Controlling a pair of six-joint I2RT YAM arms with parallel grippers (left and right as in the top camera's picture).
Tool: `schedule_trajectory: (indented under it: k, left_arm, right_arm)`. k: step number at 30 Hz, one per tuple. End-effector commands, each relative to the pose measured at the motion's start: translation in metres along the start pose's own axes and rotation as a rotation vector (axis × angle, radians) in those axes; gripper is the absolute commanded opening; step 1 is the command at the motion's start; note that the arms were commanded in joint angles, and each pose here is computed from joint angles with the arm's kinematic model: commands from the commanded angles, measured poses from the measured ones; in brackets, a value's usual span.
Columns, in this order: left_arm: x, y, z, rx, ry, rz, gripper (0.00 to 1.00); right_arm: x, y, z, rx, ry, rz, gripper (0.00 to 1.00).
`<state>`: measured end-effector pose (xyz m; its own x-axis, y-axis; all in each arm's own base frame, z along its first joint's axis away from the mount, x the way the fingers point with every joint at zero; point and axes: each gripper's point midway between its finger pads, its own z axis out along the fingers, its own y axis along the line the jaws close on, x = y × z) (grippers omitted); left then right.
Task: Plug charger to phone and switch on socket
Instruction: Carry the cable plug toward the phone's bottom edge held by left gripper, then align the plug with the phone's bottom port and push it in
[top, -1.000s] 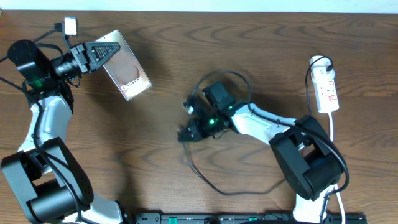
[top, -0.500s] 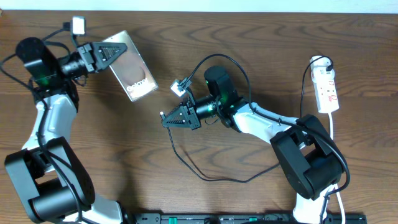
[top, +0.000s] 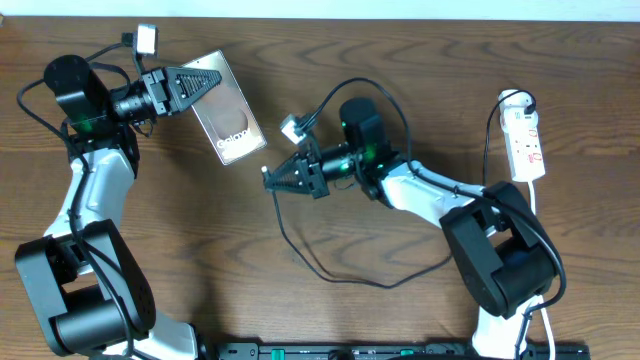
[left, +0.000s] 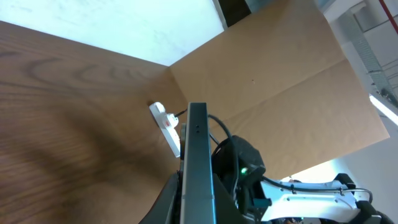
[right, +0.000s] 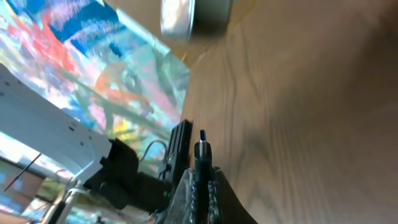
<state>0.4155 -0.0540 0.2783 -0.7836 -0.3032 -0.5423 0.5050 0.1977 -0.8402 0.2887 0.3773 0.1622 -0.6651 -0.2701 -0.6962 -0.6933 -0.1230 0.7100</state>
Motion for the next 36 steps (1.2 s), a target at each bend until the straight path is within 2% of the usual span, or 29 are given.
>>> schedule_trajectory:
  k: [1,5,36]
  left_arm:
    - [0.001,-0.011,0.002,0.019,0.025,0.048,0.08]
    - [0.007,-0.014,0.013,0.037,0.049,0.086,0.07]
    - [0.020,-0.014,0.029,0.059,0.088,0.048,0.08]
  right_arm:
    - [-0.006,0.004,-0.007,-0.024,-0.009,0.008,0.01]
    - [-0.008,0.019,-0.005,-0.090,0.005,-0.072,0.01]
    - [-0.008,0.020,-0.004,-0.090,0.005,-0.076,0.01]
